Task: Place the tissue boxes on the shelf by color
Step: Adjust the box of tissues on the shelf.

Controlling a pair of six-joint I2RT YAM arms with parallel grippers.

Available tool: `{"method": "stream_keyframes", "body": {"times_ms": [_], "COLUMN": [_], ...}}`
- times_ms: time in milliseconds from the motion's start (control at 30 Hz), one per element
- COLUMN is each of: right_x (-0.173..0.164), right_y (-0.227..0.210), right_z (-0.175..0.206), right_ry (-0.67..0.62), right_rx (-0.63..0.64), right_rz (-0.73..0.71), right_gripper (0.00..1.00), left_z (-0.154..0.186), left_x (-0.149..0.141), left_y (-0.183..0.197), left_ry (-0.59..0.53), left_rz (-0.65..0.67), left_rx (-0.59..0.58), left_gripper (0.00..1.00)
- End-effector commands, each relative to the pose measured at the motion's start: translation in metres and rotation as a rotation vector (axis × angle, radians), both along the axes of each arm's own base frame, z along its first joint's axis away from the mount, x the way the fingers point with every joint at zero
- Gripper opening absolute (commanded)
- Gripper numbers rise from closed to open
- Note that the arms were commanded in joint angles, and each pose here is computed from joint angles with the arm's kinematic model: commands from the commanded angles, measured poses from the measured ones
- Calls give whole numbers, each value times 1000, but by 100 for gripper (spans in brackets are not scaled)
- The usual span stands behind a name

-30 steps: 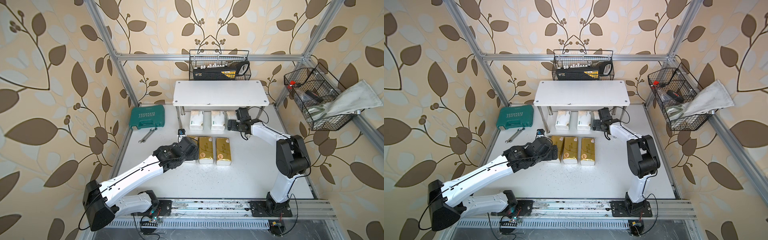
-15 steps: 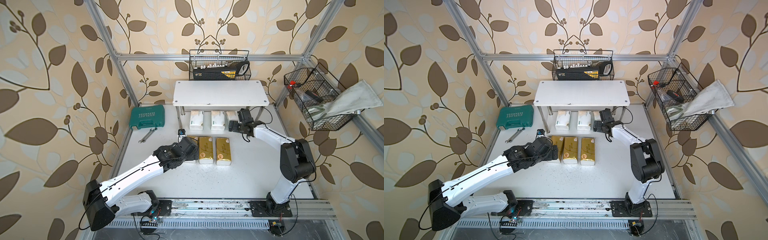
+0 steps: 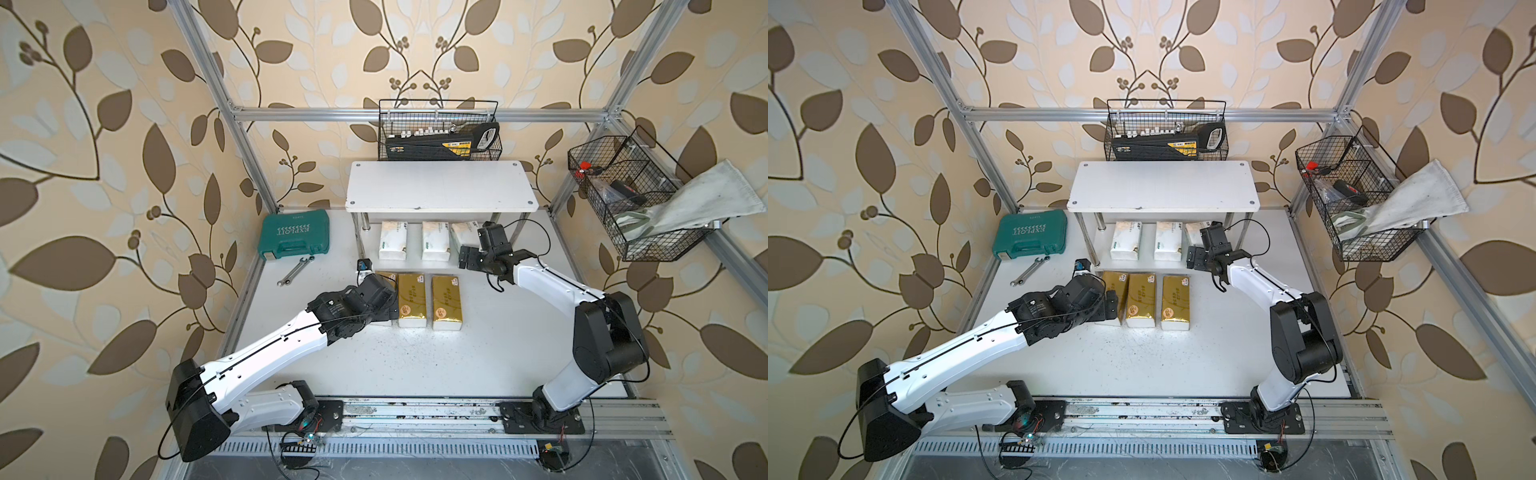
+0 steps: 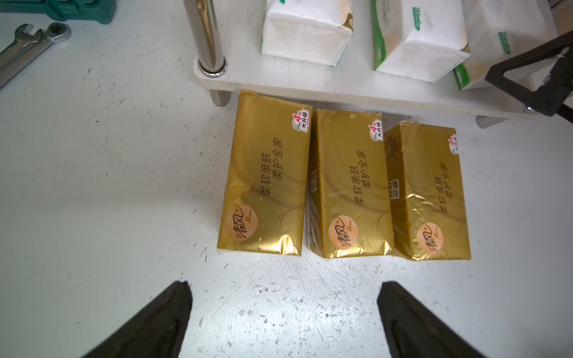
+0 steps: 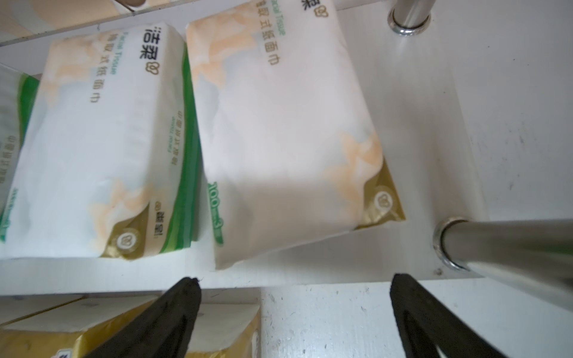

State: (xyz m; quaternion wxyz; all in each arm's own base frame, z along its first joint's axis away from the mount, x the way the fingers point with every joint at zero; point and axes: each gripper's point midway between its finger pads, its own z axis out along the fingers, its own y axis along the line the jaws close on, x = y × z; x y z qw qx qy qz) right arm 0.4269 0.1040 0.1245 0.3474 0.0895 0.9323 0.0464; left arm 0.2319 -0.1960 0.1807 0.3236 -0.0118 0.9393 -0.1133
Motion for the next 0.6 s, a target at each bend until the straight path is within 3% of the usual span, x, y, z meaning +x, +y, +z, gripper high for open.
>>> {"method": "stream_keyframes", "body": {"times_ms": [0, 567], "right_x": [-3, 14], "right_y": [6, 34], "right_z": [3, 1], "right_ry": [-15, -3], "right_rx": [20, 46], "right_rz": [3, 30], "right_gripper": [99, 99], "left_z": [1, -1], "left_x": [3, 1], "left_y": [1, 7], "left_ry": [-6, -8], "left_rz": [17, 27], "left_rx": [-18, -7], "left_gripper": [99, 99]}}
